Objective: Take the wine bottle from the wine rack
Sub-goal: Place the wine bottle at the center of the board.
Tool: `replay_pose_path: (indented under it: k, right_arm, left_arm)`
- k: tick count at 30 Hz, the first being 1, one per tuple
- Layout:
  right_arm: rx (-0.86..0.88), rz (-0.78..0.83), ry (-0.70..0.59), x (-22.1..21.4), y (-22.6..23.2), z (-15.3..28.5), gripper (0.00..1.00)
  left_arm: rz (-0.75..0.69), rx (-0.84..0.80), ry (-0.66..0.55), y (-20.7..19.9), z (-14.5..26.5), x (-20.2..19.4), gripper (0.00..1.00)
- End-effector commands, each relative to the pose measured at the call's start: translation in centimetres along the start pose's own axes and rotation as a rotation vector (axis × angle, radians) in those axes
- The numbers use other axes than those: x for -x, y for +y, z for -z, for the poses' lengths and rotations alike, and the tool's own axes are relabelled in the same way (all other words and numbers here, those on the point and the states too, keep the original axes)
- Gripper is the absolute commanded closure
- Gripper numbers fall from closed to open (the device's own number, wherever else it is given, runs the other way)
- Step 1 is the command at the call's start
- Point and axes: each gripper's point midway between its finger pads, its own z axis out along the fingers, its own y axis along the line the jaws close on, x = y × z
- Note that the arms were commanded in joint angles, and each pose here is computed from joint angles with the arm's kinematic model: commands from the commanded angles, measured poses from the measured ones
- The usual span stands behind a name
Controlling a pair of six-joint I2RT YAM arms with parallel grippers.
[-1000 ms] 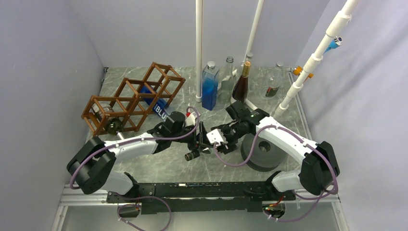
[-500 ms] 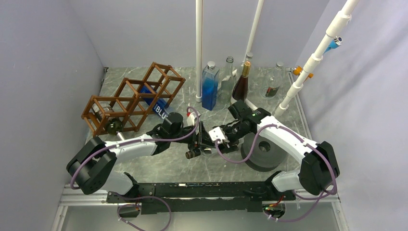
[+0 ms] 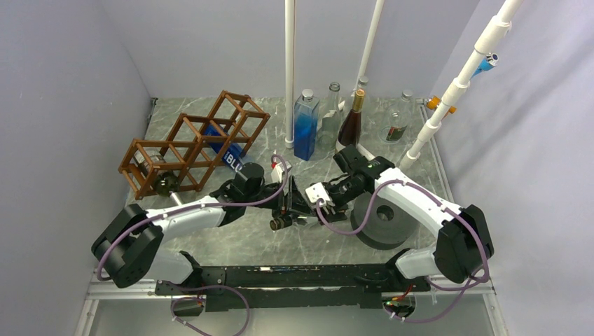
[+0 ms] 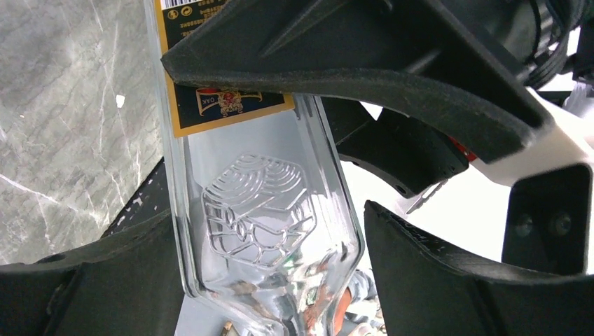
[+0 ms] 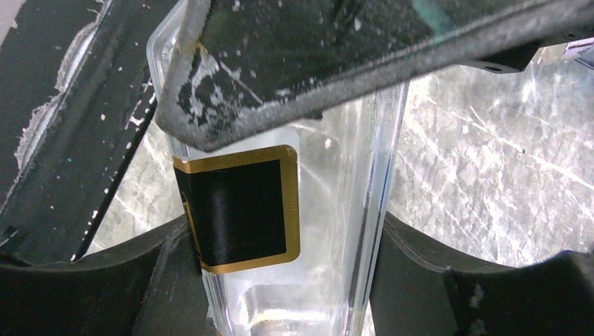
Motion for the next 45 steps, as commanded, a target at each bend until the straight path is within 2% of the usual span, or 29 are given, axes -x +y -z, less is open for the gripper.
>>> replay_pose_path:
  k: [1, 16, 24, 45]
  right_arm:
    - [-0.017, -0.013, -0.134, 2.4, -0.5, 0.4, 1.0]
    - [-0.035, -0.064, -0.241, 2.8, -0.4, 1.0, 1.0]
    - [-0.038, -0.063, -0.254, 2.8, -0.2, 1.0, 1.0]
    - [-0.055, -0.06, -0.274, 2.7, -0.2, 1.4, 1.0]
  left_arm:
    - [-0.203, -0.135, -0.048, -5.5, 1.3, 0.8, 0.11]
    - [-0.333, -0.176, -0.138, -7.8, 2.7, 1.6, 0.04]
    - [-0.376, -0.161, -0.18, -8.4, 3.3, 2.2, 0.01]
    - [-0.441, -0.056, -0.32, -8.6, 7.2, 4.0, 0.0]
